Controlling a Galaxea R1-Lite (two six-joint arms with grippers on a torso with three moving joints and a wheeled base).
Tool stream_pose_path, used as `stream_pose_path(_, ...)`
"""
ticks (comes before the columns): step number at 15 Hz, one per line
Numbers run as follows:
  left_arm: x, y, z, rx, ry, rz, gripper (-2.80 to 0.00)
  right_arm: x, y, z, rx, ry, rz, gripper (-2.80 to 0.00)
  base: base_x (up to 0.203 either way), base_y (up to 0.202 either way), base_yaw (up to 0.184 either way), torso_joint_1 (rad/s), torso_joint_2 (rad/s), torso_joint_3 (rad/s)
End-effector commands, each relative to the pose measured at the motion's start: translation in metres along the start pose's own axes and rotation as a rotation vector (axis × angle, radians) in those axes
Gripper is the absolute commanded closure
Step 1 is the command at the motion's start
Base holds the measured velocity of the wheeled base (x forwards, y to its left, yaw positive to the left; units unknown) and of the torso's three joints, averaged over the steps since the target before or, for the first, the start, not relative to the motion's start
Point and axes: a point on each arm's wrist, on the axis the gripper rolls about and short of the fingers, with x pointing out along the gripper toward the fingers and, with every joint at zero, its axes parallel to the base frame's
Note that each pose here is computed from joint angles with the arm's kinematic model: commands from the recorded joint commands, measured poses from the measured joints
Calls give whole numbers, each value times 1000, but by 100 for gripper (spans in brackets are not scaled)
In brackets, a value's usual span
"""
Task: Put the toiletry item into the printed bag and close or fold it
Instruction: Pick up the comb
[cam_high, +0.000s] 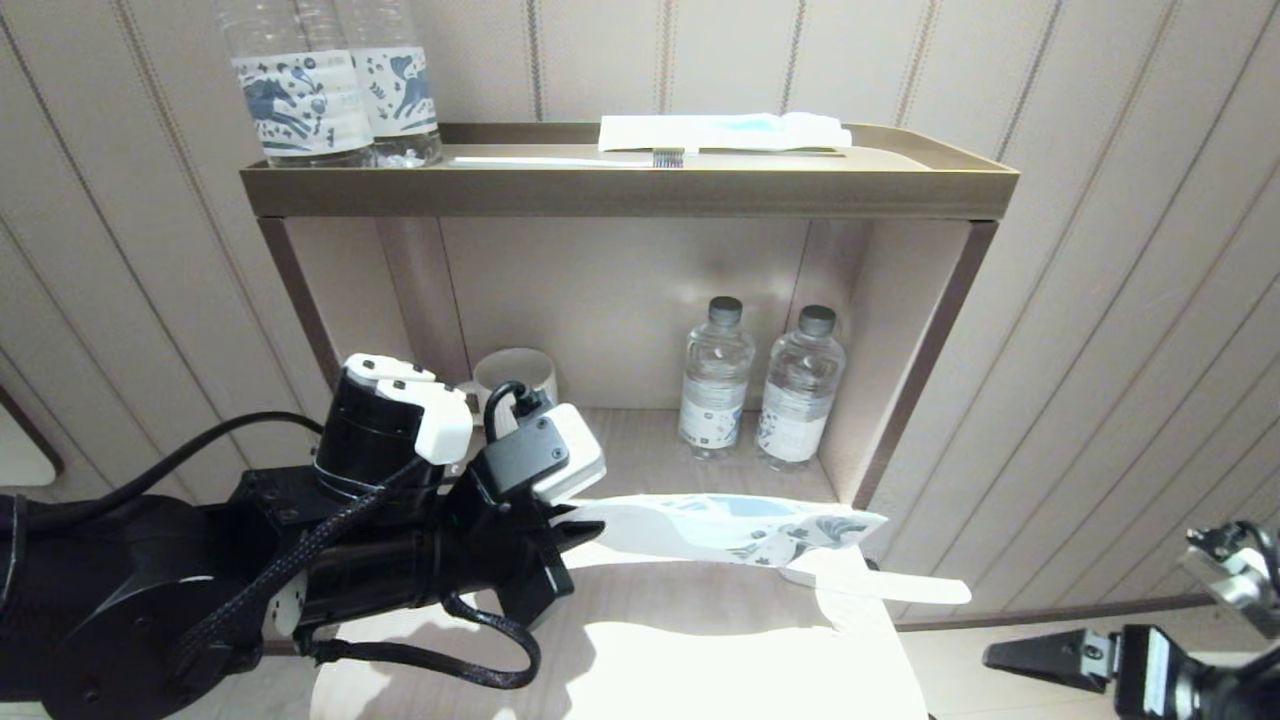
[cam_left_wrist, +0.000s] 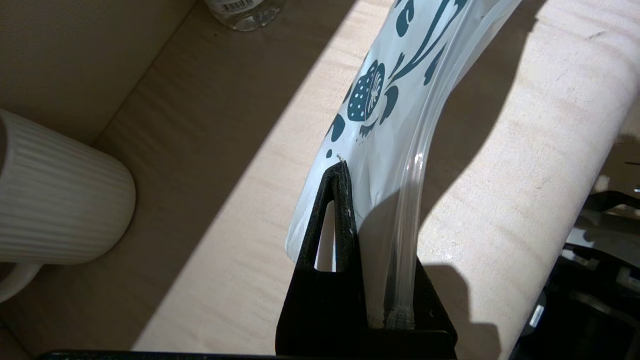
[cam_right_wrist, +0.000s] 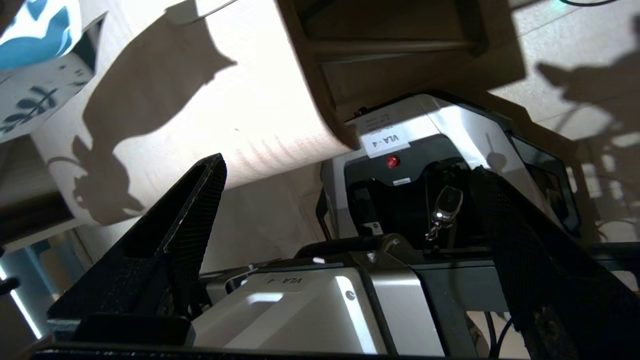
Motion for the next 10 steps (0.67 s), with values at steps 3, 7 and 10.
stream_pose_path(3,6,0,-2,2,-4,2,0,34,1,13,55,13,-146,-280,0,0,0,0,0,0)
stream_pose_path(7,14,-2,-6,5,-8,0,0,42,3,17,60,-71,-61,-280,0,0,0,0,0,0)
stream_pose_path(10,20,-2,-10,7,-10,2,0,46,2,16,79,-93,-26,-280,0,0,0,0,0,0)
